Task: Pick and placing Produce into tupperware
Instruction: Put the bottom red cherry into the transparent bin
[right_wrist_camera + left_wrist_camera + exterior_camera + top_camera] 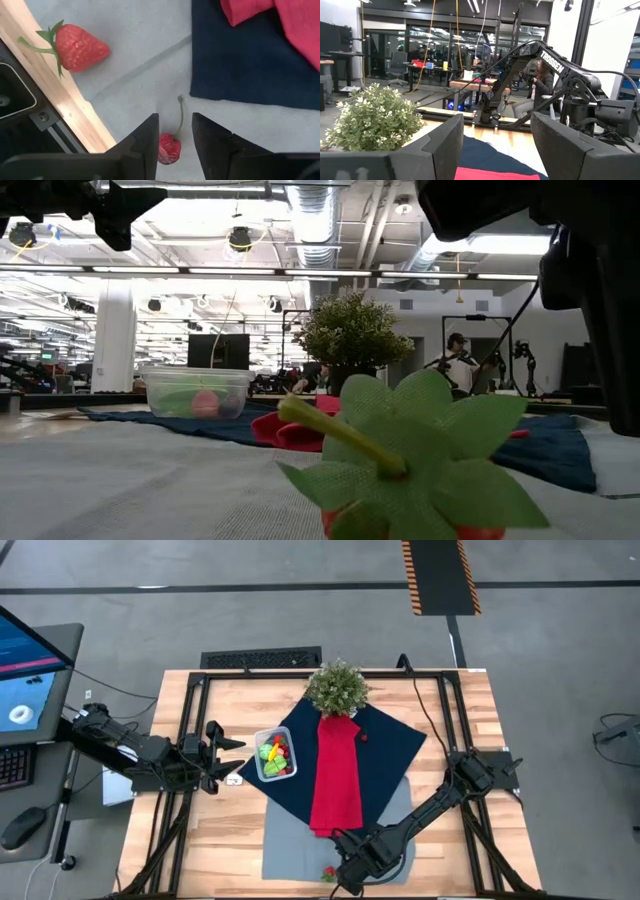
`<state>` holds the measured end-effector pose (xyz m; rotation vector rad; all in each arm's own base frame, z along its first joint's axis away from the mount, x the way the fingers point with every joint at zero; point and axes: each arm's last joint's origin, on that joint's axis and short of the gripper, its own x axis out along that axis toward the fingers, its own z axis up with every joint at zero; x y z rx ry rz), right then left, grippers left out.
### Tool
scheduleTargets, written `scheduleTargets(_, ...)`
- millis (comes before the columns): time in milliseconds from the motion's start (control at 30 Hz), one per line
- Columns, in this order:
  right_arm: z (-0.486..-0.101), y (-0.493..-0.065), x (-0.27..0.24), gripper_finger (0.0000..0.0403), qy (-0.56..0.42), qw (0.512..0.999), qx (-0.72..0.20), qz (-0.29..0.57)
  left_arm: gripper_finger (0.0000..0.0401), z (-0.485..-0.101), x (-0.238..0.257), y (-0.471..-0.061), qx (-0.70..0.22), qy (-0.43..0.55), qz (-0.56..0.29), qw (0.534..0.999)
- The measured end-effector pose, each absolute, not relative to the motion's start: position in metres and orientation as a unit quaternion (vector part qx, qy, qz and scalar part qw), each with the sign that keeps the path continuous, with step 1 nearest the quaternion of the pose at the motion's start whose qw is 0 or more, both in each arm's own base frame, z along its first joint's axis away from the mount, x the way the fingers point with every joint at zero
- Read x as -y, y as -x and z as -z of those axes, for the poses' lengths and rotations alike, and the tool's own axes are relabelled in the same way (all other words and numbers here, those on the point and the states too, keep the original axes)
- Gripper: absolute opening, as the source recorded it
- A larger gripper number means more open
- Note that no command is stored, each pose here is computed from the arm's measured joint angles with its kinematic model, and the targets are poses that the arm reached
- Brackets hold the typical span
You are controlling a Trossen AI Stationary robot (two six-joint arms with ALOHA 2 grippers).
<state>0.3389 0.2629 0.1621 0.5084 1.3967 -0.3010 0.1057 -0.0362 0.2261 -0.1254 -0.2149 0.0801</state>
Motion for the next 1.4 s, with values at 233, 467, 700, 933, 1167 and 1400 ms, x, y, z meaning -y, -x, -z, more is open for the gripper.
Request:
scheduleTargets(233, -0.162, -0.335, -0.267, 0.0124, -0.235, 0.724, -0.633, 0.141, 0.0222, -0.226, 0.036, -0.106, 0.107, 0.063, -0.040, 0.991)
scheduleTargets(467, -0.157, -0.333, -0.265, 0.0118, -0.237, 0.719, -0.635, 0.153, 0.0222, -0.226, 0.036, -0.106, 0.107, 0.066, -0.040, 0.991)
scheduleTargets(700, -0.147, -0.328, -0.264, 0.0118, -0.237, 0.712, -0.641, 0.161, 0.0222, -0.226, 0.036, -0.106, 0.107, 0.067, -0.040, 0.991)
scheduleTargets(933, -0.147, -0.331, -0.266, 0.0118, -0.249, 0.722, -0.629, 0.149, 0.0222, -0.226, 0.036, -0.106, 0.107, 0.067, -0.040, 0.991)
scheduleTargets(1167, -0.144, -0.331, -0.266, 0.0118, -0.252, 0.724, -0.626, 0.145, 0.0222, -0.226, 0.036, -0.106, 0.107, 0.067, -0.039, 0.991)
scheduleTargets(1400, -0.144, -0.331, -0.267, 0.0106, -0.253, 0.724, -0.626, 0.144, 0.0222, -0.226, 0.036, -0.106, 0.107, 0.067, -0.039, 0.991)
